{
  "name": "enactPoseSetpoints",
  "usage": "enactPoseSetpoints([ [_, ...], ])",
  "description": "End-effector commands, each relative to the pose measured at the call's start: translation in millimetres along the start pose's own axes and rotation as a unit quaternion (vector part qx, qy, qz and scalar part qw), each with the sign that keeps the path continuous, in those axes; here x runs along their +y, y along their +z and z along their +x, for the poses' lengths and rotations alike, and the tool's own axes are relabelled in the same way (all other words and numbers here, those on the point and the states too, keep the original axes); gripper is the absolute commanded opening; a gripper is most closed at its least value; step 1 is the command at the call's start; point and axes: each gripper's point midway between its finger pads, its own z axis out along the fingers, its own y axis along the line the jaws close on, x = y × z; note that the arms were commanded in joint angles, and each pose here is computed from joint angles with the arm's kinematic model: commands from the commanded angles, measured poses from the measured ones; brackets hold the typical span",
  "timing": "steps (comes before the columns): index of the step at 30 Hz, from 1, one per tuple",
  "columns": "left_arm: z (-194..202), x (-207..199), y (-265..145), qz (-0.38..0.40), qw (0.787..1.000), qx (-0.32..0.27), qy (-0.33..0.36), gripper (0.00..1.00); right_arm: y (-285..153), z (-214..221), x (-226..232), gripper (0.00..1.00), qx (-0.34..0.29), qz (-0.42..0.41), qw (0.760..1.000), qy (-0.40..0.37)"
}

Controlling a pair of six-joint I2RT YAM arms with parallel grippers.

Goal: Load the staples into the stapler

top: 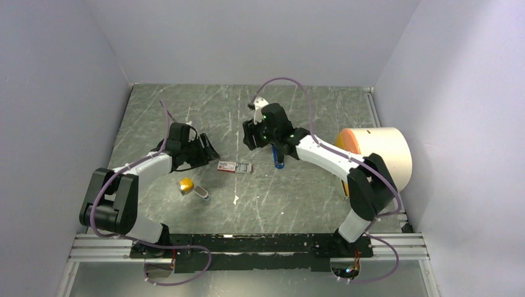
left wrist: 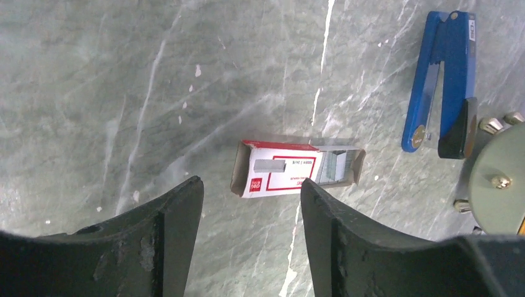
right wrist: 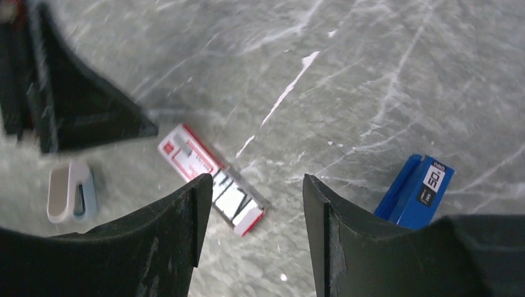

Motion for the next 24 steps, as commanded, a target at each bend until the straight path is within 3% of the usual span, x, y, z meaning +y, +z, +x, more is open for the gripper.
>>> enactPoseSetpoints([
  [1,12,6,-5,-0.03,1.0,-0.004,-0.007,0.61,10,33,-30,0.6,0.077,0.143,0.976,0.145],
  [6,37,-7,9,0.021,0.998,0.045,-0.034,0.45,19,66,-13,0.69,0.13,0.14,0.97,0.152],
  [11,35,-10,20,0.03,0.998,0.05,-0.037,0.45,28,87,1,0.7,0.166,0.132,0.964,0.16],
  [16,29,-4,21,0.012,0.999,0.043,-0.024,0.46,34,99,6,0.67,0.182,0.137,0.961,0.159],
  [24,25,0,23,0.0,0.999,0.034,-0.016,0.39,33,112,2,0.57,0.201,0.167,0.952,0.157],
])
